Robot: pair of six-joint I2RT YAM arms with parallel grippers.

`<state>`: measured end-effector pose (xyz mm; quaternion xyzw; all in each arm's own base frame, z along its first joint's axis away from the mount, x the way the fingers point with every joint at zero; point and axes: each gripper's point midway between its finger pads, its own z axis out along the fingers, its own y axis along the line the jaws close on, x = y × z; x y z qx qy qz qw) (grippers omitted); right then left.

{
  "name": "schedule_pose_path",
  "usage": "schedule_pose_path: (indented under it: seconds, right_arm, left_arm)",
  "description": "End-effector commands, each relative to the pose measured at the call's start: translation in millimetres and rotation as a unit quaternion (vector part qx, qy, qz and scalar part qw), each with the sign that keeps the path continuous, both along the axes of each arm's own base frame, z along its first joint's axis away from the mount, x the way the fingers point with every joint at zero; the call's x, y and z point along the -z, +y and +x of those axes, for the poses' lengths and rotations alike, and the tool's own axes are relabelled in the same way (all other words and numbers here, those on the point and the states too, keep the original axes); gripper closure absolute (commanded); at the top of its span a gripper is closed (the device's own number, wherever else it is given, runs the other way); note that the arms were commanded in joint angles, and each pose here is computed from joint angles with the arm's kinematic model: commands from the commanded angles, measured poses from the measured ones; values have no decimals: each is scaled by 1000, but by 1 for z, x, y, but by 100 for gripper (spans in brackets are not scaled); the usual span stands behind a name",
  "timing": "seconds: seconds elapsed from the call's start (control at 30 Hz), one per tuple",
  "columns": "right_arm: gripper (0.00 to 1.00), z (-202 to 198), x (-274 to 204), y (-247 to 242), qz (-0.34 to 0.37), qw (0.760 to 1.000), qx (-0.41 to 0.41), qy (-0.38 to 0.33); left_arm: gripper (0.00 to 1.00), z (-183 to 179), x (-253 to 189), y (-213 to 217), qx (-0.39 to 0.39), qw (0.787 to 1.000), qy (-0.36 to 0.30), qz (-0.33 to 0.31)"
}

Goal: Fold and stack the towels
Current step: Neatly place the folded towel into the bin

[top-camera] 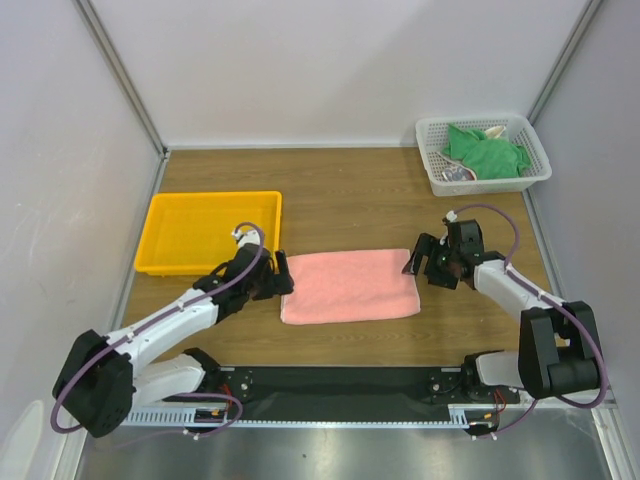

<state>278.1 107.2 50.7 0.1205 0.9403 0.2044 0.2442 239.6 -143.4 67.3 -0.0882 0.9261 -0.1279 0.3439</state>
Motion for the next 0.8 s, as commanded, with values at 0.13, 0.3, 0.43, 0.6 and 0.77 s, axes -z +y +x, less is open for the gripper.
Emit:
schedule_pose_path:
  seconds: [0.13, 0.3, 0.43, 0.6, 0.77]
  right_arm:
    - [16, 7, -4, 5, 25, 998, 6, -49]
    - [16, 1, 4, 5, 29, 999, 6, -41]
    - [16, -2, 8, 5, 28, 999, 4, -37]
    - [17, -3, 13, 9, 43, 998, 3, -39]
    - [18, -5, 20, 10, 43, 999, 1, -29]
  left_arm:
    - [4, 10, -5, -37, 66, 996, -43, -39]
    - [6, 6, 17, -35, 44, 998, -22, -30]
    - [7, 7, 27, -38, 39, 999, -11, -27]
    - [10, 7, 45, -41, 29, 999, 13, -12]
    - [17, 2, 61, -42, 25, 999, 41, -2]
